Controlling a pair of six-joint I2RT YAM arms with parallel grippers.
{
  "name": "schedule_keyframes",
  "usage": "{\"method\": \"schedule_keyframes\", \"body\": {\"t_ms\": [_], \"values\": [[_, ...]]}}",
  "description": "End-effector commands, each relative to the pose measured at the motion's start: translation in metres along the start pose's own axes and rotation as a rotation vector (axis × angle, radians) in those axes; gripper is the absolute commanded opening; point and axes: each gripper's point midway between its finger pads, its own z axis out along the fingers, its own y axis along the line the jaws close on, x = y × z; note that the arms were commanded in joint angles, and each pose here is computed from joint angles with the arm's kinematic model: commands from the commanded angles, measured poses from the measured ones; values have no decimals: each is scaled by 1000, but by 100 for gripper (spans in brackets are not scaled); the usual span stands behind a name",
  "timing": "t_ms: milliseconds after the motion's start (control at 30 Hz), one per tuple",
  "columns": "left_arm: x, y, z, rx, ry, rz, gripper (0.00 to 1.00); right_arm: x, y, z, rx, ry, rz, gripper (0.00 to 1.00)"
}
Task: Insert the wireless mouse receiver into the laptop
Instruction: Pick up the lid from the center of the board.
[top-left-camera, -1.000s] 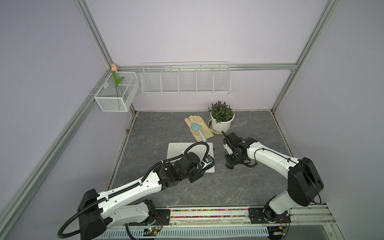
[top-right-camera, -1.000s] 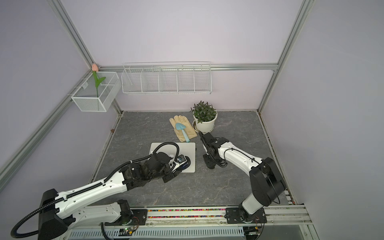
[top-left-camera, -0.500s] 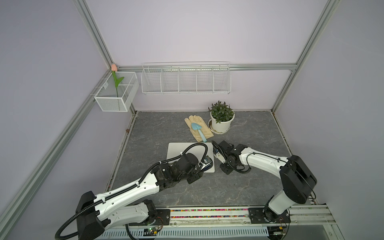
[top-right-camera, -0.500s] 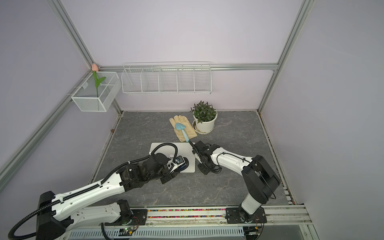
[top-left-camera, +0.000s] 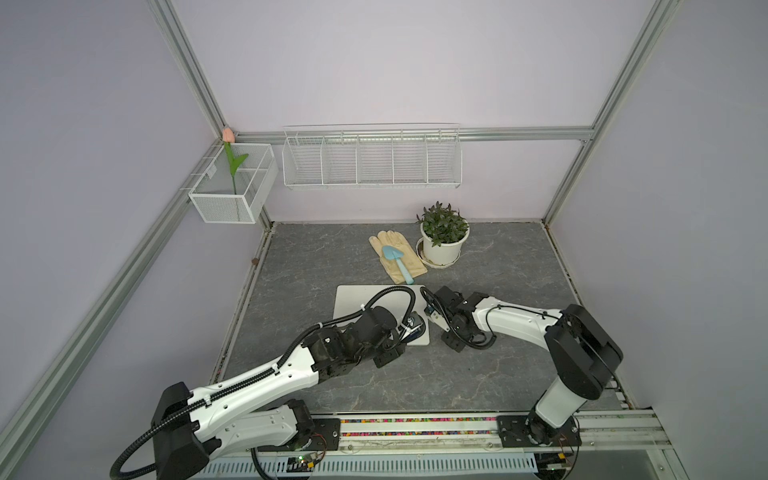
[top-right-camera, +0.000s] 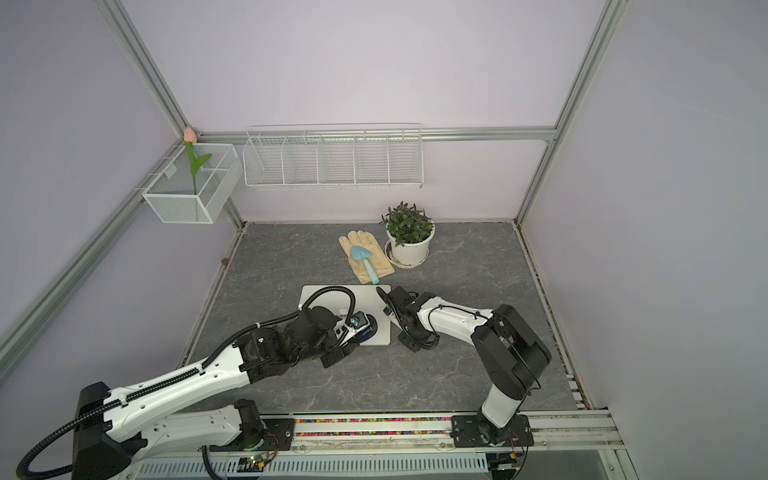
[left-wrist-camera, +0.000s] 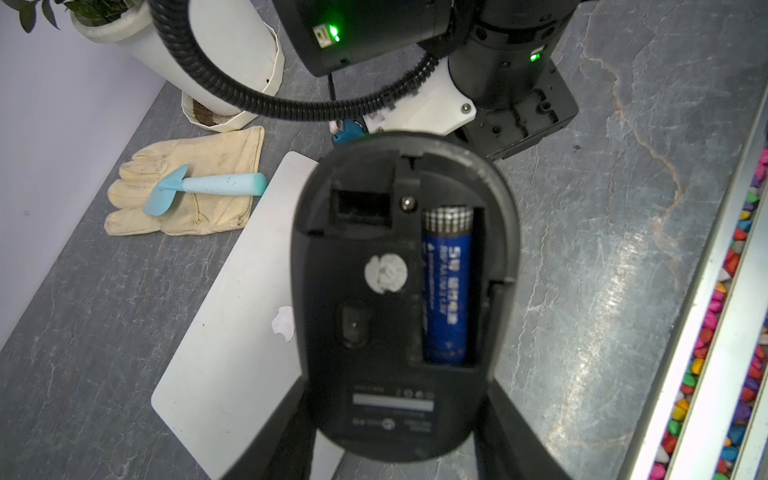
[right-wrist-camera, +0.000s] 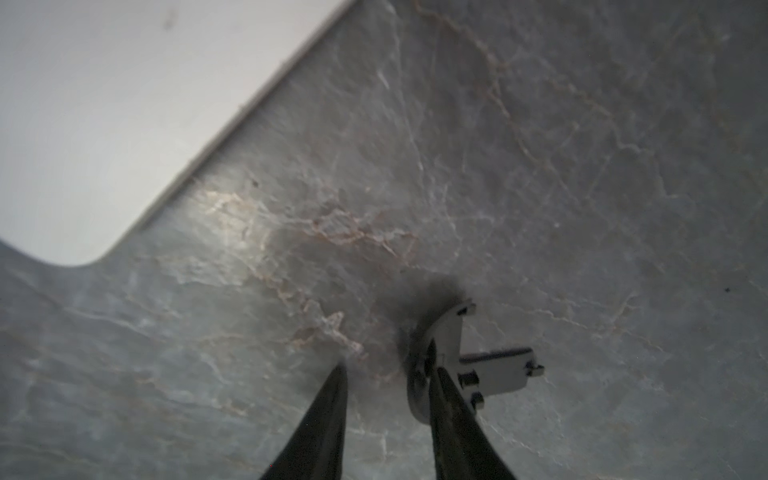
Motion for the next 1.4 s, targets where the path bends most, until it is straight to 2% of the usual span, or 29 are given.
{"method": "schedule_keyframes", "body": {"t_ms": [0,67,200,400,533,667,767,933,1100,1233,1367], "values": [[2,1,1,-8,1,-6,43,7,1,10,0,29,-37,34],[3,1,1,-11,5,-5,43,7,1,12,-4,33,-35,32],[2,2,2,-15,6,-3,43,8,1,12,-14,29,-19,21],[1,3,1,-18,5,-8,43,10,-4,14,-12,33,17,16],[-1,4,0,-21,3,-11,43,9,-10,13,-13,29,55,9],[-5,5,0,-26,-3,-13,43,0,-16,1,-23,-20,113,7],[-8,6,2,-29,-13,-17,43,-14,-18,-20,-73,-107,191,7],[-12,13,14,-82,-44,-33,43,-43,-19,-93,-340,-374,387,7],[-17,22,32,-146,-78,-67,43,-48,-13,-165,-665,-576,517,7],[-13,22,48,-171,-81,-80,43,-43,-3,-197,-884,-651,573,7],[-9,25,59,-203,-60,-77,43,-39,4,-222,-1028,-695,581,7]]}}
